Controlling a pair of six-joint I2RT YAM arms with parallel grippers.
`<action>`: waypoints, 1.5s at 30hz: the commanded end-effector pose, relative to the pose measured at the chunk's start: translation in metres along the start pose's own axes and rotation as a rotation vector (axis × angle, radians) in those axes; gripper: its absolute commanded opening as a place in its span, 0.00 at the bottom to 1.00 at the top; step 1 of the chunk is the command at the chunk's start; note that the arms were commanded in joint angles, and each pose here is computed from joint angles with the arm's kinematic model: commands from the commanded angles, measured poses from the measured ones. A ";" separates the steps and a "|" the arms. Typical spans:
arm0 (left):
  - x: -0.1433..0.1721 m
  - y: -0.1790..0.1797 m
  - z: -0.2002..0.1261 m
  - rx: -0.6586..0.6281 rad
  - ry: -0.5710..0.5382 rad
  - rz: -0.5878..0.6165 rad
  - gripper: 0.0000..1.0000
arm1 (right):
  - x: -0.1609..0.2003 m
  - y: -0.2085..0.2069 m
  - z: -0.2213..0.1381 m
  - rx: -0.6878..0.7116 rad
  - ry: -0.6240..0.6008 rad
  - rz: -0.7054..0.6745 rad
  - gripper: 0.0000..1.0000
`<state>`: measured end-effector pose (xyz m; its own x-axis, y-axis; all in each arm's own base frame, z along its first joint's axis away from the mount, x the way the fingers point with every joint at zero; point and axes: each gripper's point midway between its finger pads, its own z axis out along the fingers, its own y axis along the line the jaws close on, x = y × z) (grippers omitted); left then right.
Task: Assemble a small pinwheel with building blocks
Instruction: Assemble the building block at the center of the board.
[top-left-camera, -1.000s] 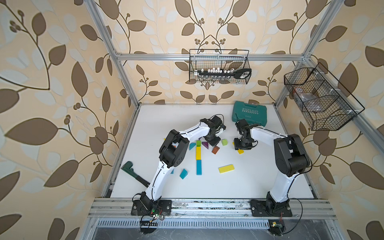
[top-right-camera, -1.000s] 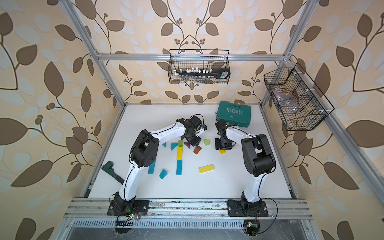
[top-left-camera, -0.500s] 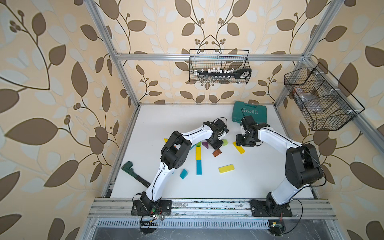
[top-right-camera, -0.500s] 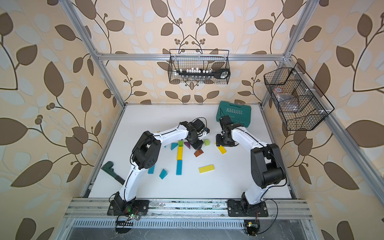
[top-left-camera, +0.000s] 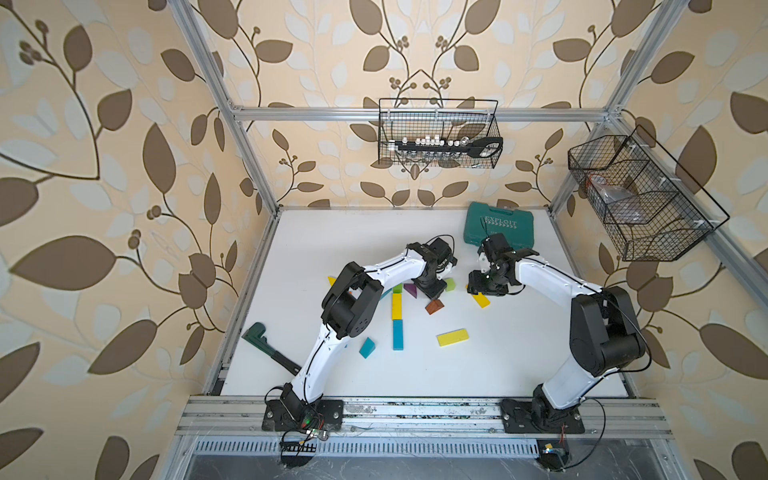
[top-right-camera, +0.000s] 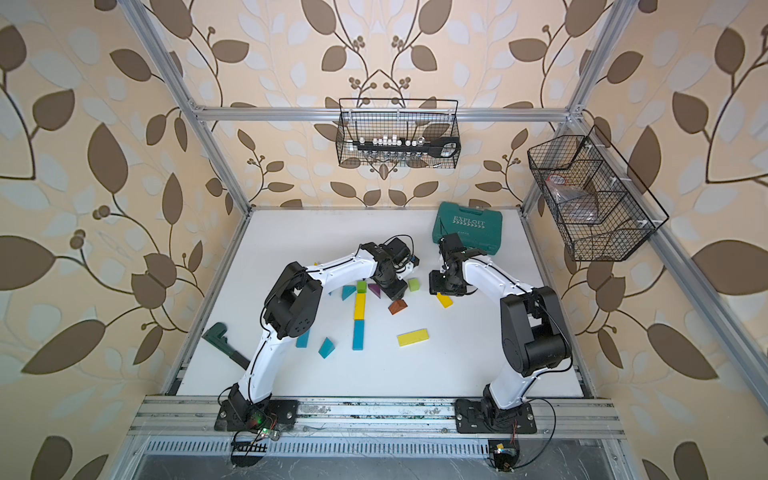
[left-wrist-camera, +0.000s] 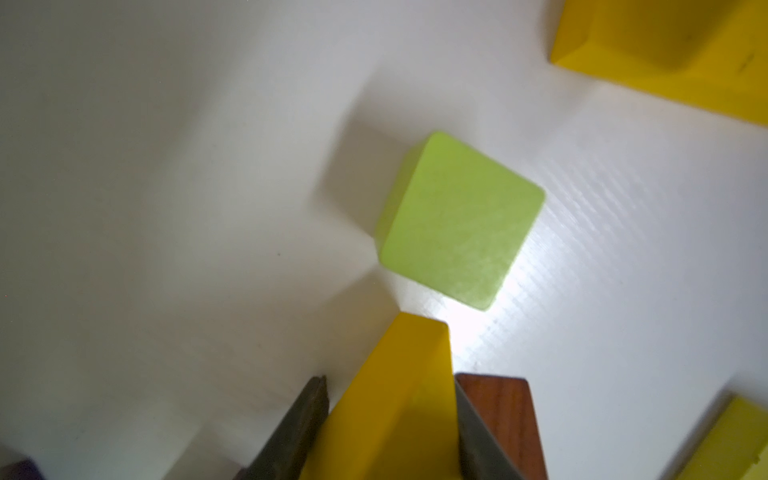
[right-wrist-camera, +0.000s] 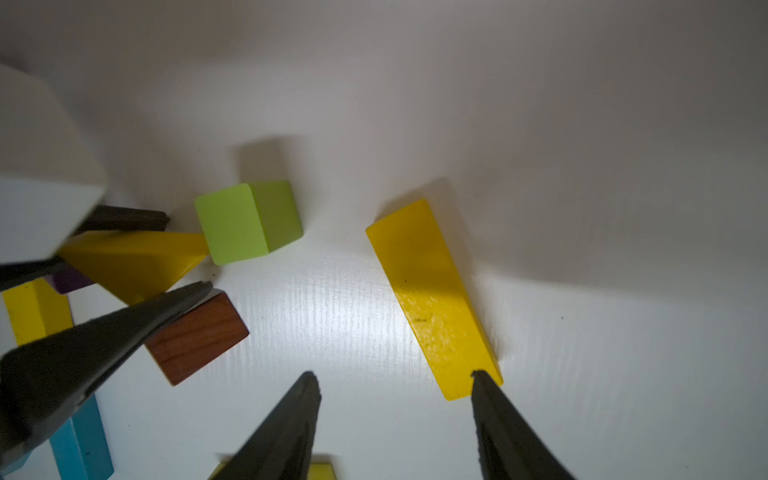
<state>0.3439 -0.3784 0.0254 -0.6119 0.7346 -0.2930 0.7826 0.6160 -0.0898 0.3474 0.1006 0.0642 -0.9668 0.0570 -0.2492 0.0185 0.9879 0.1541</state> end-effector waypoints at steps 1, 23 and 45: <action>0.011 -0.003 0.010 0.012 0.055 0.008 0.46 | 0.006 0.000 0.008 -0.005 0.027 0.007 0.60; 0.003 0.002 0.009 -0.017 0.048 0.004 0.53 | 0.007 -0.003 0.008 -0.016 0.020 0.018 0.61; -0.008 0.019 0.007 -0.040 0.028 -0.036 0.63 | 0.008 0.000 0.009 -0.037 0.017 0.013 0.61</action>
<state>0.3605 -0.3833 0.0258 -0.6197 0.7275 -0.2945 0.7717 0.6332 -0.0595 0.3476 0.1019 0.0577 -0.9669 0.0660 -0.2466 0.0204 0.9830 0.1827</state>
